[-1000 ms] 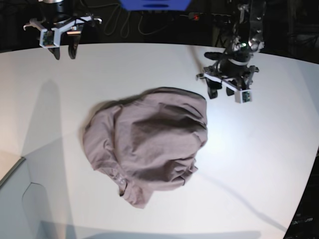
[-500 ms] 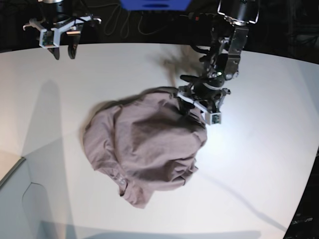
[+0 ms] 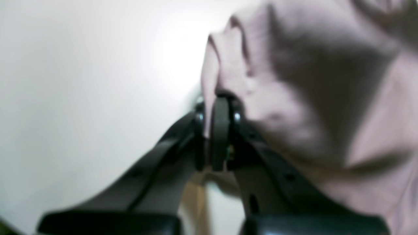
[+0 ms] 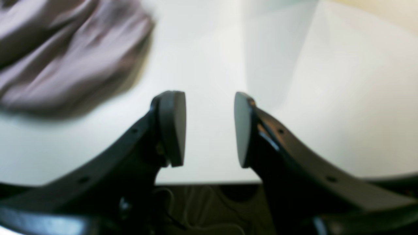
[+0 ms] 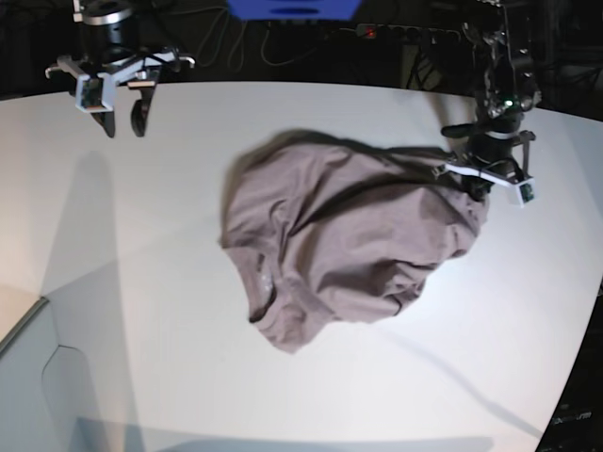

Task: Layout the t-shirt on the table in an organized manner, then fold the t-shirt properly
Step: 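Reach the left gripper to the crumpled shirt edge and grasp it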

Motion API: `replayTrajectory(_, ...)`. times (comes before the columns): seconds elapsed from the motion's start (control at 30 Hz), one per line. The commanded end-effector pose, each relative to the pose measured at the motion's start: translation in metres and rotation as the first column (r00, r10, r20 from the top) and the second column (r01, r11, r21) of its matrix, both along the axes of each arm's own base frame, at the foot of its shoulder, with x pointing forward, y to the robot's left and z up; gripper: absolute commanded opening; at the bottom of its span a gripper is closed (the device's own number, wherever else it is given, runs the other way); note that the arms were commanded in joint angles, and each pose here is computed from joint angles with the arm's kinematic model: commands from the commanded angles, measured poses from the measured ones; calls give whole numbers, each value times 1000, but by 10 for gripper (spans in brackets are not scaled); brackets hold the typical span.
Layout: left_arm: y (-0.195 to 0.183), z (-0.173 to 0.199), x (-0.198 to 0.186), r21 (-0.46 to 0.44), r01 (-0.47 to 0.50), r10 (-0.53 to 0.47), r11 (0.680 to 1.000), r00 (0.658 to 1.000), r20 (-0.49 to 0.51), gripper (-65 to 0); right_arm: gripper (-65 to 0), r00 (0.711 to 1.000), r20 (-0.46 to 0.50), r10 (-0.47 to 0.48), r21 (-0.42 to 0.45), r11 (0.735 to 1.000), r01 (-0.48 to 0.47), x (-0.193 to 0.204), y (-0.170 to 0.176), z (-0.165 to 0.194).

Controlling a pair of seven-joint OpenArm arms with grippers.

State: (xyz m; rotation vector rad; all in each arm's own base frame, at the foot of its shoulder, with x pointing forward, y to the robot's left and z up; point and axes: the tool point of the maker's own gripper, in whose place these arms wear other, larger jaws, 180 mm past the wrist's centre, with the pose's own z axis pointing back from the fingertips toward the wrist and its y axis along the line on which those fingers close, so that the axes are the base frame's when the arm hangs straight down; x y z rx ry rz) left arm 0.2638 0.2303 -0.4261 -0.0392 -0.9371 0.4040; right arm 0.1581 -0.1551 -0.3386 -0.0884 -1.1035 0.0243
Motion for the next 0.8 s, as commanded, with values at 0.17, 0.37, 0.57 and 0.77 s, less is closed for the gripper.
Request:
replayTrajectory(0.17, 36, 15, -4, 48, -64, 62, 997, 997, 37, -650, -399, 990, 90, 109, 99, 988, -118, 22, 54, 16)
replayTrajectory(0.37, 39, 8, -17, 52, -70, 69, 996, 998, 9, -650, -309, 956, -51, 289, 219, 937, -272, 37, 134, -13)
replayTrajectory(0.57, 38, 3, -24, 52, -69, 70, 996, 998, -10, -650, -286, 910, -149, 388, 223, 909, -351, 52, 167, -47)
replayTrajectory(0.77, 37, 1, -29, 50, -67, 68, 996, 998, -18, -650, -286, 909, -225, 351, 201, 930, -309, 69, 156, -83)
